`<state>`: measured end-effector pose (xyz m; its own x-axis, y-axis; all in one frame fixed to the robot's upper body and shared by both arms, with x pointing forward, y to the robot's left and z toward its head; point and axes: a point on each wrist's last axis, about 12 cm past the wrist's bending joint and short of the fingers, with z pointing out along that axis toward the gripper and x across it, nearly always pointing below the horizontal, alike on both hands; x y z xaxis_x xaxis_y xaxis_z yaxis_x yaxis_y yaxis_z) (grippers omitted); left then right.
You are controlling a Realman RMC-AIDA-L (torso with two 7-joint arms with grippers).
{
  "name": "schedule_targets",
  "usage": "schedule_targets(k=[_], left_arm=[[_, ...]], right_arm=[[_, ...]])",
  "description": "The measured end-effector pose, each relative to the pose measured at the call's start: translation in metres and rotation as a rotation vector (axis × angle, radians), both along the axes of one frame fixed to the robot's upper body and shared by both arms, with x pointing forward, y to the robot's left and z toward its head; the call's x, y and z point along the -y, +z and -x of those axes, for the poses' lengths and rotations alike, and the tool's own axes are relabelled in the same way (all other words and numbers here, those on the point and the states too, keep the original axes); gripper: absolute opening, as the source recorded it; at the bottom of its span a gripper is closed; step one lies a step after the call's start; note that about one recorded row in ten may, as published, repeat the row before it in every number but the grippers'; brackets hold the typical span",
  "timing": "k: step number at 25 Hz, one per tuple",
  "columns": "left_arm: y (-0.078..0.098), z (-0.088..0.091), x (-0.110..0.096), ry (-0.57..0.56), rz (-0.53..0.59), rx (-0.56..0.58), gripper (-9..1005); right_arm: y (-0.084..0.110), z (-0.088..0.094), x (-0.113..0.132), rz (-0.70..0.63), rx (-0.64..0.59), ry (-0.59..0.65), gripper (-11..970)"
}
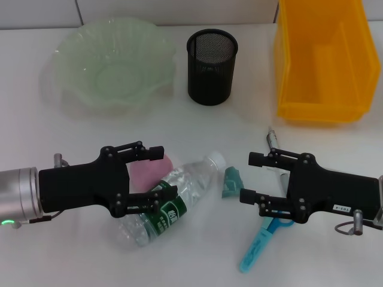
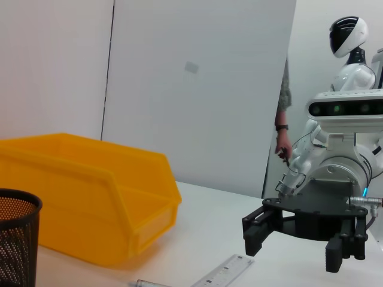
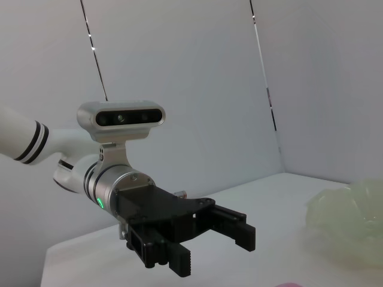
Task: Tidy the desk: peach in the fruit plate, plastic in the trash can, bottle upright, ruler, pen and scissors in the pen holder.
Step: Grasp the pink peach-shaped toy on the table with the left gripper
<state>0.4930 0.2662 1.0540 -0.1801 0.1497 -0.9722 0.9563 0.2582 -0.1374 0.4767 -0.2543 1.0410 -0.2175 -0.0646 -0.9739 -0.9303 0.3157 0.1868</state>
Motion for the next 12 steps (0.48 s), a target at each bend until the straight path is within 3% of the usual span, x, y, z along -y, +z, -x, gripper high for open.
schedule_targets(k=[12], left_arm=[[0.0076, -0.0031, -0.0061, 0.008, -0.002, 0.022, 800]], right_arm=[[-0.0003, 0.0000, -0.0003, -0.001, -0.005, -0.001, 752]])
